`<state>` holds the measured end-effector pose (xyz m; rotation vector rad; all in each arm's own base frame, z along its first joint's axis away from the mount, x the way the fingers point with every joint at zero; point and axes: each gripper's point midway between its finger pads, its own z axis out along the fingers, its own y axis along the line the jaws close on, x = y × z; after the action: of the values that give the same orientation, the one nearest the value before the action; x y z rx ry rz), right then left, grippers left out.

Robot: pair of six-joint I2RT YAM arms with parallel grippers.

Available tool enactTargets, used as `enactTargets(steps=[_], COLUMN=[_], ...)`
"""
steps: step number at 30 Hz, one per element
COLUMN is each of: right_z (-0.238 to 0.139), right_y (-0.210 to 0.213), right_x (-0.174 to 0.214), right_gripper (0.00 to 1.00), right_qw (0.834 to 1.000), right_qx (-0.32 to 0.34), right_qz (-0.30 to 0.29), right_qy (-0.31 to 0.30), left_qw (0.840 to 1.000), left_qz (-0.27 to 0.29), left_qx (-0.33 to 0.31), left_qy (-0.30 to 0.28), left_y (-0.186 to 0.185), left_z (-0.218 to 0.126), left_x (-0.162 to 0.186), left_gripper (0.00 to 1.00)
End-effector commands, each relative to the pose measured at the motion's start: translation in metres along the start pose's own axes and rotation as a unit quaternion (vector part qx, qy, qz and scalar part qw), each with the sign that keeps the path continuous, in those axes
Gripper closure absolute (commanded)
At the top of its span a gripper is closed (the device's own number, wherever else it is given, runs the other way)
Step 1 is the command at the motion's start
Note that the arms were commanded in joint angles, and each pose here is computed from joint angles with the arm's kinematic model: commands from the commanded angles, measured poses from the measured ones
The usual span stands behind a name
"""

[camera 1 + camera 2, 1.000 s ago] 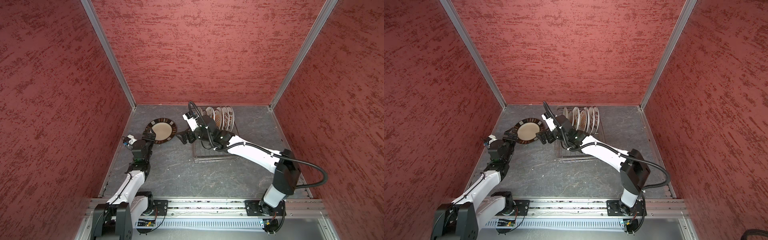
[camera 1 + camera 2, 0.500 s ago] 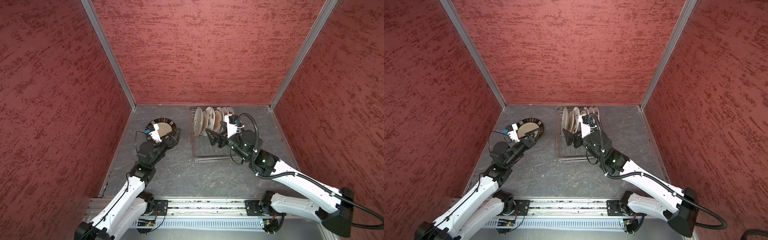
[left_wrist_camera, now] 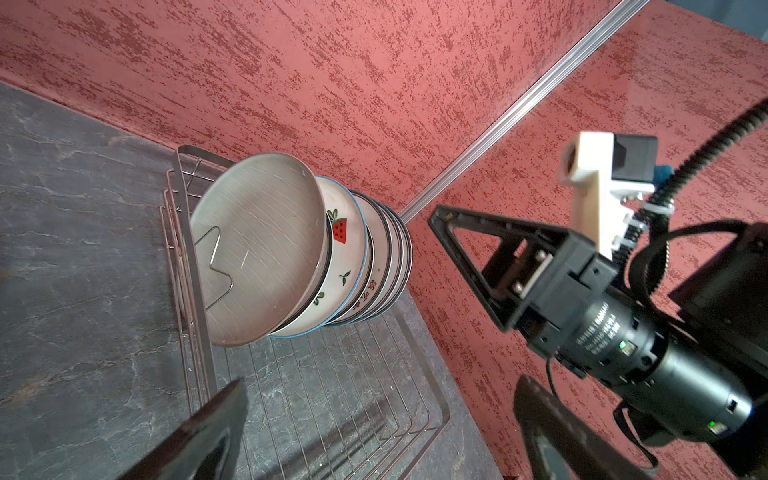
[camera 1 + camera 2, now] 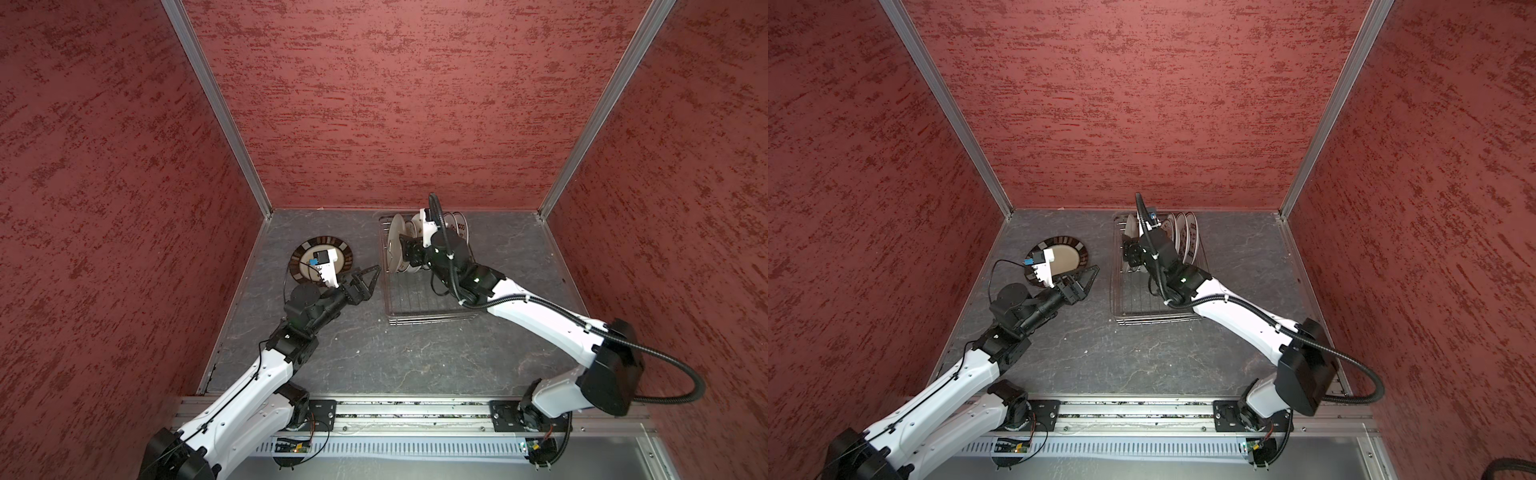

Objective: Unload the plates from the dish rack
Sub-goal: 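Release the plate and raise the left gripper while the right gripper grasps the next plate, then lift the plain white plate up out of the rack with the right gripper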

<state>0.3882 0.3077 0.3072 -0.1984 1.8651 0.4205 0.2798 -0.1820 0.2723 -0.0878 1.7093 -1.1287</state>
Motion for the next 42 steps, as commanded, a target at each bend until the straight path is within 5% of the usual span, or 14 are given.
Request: enactTargets(steps=[1,24,42], right_z=[0.019,0.105,0.122], right_y=[-0.015,-0.034,-0.040], right_x=[0.011,0.057,0.062], right_gripper=[0.29,0.81,0.86], right_qw=[0.997,0.973,0.955], right_qx=[0.065,0.194,0.255], right_qz=[-0.011,-0.058,-0.102], right_qy=[0.031,0.108,0.112], left_qw=[1.000,0.998,0.996], left_qz=[-0.005,-0.020,-0.023], left_qx=[-0.019,-0.053,-0.073], left_qy=[-0.014,-0.036,-0.036], left_y=[0.010,0.033,0.043], left_z=[0.000,-0.002,0.000], left_x=[0.001,0.010,0.012], left_gripper=[0.01,0.01,0.01])
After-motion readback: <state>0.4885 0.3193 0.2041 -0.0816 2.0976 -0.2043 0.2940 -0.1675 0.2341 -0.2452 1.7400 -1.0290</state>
